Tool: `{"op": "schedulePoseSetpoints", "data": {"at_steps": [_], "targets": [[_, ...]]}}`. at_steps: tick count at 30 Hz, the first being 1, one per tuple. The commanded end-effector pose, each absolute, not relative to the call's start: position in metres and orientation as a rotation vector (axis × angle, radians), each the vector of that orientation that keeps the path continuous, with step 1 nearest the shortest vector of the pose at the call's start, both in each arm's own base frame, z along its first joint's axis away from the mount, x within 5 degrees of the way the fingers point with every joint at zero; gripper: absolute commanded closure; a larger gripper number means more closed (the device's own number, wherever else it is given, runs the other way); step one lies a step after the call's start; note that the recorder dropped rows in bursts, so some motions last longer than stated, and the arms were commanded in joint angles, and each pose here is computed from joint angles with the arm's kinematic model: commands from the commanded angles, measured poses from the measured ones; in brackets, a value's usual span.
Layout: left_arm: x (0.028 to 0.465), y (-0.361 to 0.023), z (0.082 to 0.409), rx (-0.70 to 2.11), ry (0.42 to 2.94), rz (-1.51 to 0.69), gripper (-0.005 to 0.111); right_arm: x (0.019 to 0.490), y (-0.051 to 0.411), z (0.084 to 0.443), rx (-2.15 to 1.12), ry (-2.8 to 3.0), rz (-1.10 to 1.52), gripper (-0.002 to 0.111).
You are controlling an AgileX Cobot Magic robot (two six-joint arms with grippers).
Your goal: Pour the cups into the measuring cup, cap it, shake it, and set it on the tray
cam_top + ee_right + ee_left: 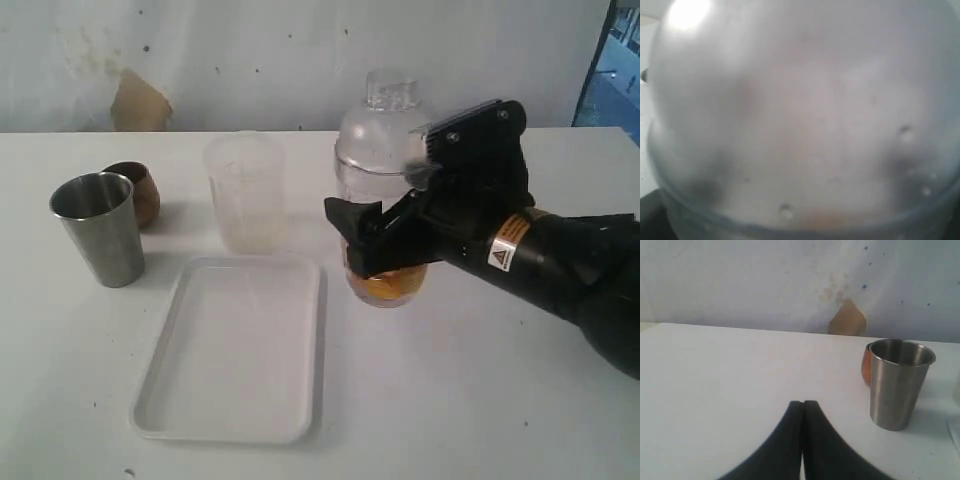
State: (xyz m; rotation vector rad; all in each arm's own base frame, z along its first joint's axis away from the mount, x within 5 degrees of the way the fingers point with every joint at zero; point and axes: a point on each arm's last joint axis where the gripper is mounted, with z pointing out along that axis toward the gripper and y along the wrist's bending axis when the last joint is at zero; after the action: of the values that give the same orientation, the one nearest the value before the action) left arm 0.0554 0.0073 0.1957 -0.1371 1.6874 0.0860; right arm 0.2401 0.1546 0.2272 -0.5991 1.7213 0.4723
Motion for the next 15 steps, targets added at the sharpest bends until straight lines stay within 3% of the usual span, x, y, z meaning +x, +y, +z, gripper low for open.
{"op": "schedulePoseSetpoints", "data": {"at_steps": [1, 4, 6, 8, 10, 13, 15], "targets": [[0.055, 0.007, 0.195, -0.139, 1.68, 0.086, 0.107, 0.228, 0.167, 0.24, -0.717, 1.611, 0.502, 0.108], [0.055, 0.007, 0.195, -0.139, 1.68, 0.086, 0.107, 0.241, 0.149, 0.243, -0.404, 1.693, 0.487, 0.108], [0.055, 0.007, 0.195, -0.139, 1.68, 0.086, 0.107, 0.233, 0.158, 0.244, -0.592, 1.62, 0.461, 0.108], [0.055, 0.007, 0.195, -0.139, 1.68, 0.086, 0.107, 0.244, 0.144, 0.245, -0.332, 1.688, 0.475, 0.108], [0.055, 0.007, 0.195, -0.139, 1.68, 0.086, 0.107, 0.229, 0.157, 0.247, -0.628, 1.618, 0.479, 0.108], [0.055, 0.007, 0.195, -0.139, 1.68, 0.086, 0.107, 0.241, 0.144, 0.249, -0.369, 1.683, 0.488, 0.108], [0.055, 0.007, 0.195, -0.139, 1.68, 0.086, 0.107, 0.229, 0.155, 0.25, -0.587, 1.629, 0.494, 0.108]]}}
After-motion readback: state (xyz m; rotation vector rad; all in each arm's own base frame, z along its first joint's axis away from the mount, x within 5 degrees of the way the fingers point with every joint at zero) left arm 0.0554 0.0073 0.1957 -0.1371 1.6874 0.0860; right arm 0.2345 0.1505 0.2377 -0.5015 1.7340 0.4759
